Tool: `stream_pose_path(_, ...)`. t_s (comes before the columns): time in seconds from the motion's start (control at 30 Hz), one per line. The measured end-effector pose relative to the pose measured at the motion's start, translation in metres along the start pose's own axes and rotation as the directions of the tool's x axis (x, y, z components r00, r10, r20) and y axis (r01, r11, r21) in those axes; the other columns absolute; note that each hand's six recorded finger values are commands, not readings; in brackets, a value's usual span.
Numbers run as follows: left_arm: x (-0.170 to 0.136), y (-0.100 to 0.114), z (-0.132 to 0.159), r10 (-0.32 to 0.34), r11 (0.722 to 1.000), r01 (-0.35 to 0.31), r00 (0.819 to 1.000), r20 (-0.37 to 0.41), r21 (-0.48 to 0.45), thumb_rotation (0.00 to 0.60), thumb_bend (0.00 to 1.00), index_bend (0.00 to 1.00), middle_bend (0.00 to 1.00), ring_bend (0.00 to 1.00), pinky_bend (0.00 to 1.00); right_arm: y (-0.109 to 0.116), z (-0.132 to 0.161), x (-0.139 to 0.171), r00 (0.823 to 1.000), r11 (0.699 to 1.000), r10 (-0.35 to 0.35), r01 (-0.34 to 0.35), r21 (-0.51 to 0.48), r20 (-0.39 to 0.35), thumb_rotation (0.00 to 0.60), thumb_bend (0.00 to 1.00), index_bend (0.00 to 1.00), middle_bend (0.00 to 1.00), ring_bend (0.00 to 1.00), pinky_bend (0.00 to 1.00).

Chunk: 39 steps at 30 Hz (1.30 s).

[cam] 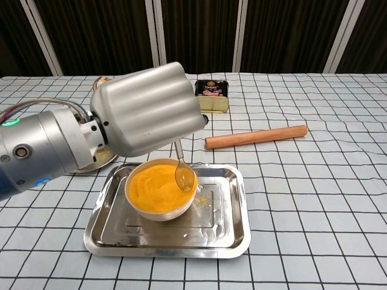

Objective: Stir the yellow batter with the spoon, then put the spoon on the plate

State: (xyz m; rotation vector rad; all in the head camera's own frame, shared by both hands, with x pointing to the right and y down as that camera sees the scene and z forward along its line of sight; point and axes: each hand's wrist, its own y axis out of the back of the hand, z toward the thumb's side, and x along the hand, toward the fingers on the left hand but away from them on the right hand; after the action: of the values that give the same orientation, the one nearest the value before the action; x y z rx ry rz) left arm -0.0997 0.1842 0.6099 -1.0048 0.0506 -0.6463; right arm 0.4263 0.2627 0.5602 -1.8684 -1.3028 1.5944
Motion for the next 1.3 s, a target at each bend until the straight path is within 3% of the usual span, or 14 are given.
stream_pose_path(0.67,-0.007,-0.018,0.008,-0.042,0.998,0.04,0.998,0.043,0.052,0.6,0.63,0.82,1.0,1.0,0.97,0.0,0.0,0.0,1.0,1.0,0.0,0.0,0.001,0.0,0.6,0.32,0.0,0.0,0.0,0.0)
stream_pose_path(1.13,-0.014,-0.043,-0.008,-0.107,0.991,0.107,0.994,0.003,0.085,0.6,0.63,0.82,1.0,1.0,0.97,-0.001,0.001,0.0,1.0,1.0,0.003,-0.003,0.004,-0.002,0.6,0.32,0.0,0.0,0.0,0.0)
stream_pose_path(1.3,-0.014,-0.042,-0.012,-0.103,0.993,0.104,0.995,-0.015,0.06,0.6,0.63,0.82,1.0,1.0,0.97,-0.001,0.0,0.0,1.0,1.0,0.002,-0.002,0.003,-0.001,0.6,0.32,0.0,0.0,0.0,0.0)
